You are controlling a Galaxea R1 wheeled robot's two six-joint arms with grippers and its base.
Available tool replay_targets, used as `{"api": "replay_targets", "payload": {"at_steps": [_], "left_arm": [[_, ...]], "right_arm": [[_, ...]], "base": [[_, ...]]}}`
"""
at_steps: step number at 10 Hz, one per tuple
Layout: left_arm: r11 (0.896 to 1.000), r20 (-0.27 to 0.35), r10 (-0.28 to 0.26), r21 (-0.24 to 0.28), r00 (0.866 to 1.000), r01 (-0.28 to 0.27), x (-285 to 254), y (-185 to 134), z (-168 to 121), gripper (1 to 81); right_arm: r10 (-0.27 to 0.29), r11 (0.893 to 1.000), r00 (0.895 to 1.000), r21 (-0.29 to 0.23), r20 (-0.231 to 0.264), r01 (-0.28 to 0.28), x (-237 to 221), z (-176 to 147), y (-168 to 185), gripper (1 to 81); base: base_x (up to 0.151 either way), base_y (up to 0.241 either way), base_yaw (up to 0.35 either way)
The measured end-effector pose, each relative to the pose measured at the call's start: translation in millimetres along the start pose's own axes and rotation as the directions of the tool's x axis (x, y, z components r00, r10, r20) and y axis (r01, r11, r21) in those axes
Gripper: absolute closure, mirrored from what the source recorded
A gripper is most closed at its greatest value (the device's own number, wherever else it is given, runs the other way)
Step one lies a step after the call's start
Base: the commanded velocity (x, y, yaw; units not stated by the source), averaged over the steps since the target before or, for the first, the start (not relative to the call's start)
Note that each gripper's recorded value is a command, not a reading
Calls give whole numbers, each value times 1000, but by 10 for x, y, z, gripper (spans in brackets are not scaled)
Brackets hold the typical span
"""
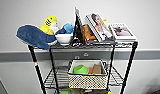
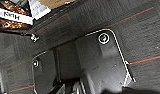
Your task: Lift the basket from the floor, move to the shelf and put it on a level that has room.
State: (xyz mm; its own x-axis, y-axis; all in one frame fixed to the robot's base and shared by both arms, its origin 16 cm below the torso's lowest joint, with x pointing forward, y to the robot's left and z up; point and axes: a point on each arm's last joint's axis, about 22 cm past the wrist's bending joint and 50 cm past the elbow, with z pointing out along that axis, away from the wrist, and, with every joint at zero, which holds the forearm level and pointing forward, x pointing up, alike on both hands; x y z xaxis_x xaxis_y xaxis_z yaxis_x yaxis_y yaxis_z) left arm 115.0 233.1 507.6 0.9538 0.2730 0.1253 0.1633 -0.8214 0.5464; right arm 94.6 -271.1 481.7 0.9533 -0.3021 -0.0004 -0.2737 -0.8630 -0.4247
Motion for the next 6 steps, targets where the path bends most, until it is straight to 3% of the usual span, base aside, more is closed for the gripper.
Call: {"api": "replay_targets", "payload": {"at_steps": [6], "left_arm": [[989, -20, 19, 149, 1000, -16, -115, -372, 364, 10]], "right_arm": [[-64, 989, 998, -137, -29, 59, -74, 461, 93, 10]], "base": [[0, 0, 0]]}}
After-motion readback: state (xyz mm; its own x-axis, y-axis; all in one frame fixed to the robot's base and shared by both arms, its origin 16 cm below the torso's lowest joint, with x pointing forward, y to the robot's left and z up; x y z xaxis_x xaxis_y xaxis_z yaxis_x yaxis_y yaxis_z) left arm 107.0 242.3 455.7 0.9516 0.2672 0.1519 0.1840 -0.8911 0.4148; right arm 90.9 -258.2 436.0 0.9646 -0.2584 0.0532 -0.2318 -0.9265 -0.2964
